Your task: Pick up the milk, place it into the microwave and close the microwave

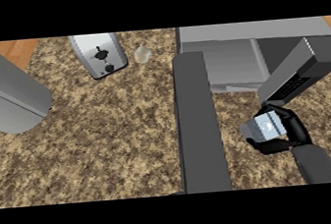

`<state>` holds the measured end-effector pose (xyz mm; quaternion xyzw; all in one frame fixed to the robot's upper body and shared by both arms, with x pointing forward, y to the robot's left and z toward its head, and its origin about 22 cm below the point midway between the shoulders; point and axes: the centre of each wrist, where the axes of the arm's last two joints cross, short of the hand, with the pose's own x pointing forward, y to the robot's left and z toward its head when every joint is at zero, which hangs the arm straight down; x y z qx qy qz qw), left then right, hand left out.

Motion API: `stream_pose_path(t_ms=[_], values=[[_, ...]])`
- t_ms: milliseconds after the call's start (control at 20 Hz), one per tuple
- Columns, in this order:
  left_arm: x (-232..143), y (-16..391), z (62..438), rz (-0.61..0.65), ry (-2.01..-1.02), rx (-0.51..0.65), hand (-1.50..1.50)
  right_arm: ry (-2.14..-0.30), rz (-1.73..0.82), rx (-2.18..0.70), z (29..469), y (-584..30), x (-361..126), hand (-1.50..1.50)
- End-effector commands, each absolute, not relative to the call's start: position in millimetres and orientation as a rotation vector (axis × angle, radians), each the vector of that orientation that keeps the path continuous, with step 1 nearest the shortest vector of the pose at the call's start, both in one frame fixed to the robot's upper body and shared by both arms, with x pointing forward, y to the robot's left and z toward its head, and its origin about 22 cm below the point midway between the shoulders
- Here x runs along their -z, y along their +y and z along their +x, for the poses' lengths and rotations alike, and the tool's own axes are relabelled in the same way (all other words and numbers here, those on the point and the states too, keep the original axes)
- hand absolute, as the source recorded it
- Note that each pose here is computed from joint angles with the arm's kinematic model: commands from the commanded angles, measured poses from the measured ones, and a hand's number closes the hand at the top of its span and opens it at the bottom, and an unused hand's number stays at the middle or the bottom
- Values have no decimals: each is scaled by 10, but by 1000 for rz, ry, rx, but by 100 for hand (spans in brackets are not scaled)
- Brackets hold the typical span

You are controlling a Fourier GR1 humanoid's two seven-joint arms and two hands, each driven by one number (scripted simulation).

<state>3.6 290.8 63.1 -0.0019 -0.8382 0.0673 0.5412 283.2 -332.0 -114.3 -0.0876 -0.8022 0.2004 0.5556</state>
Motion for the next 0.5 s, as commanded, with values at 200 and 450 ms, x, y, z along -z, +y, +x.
stream_pose_path(t_ms=[200, 450], values=[[-512, 2929, -18, -13, -1988, -155, -150, -1976, -307, -491, 2808, -3163, 1282, 150], [-417, 2949, -38, -41, -1961, -164, -150, -1941, -329, -518, 2933, -2910, 1276, 150]])
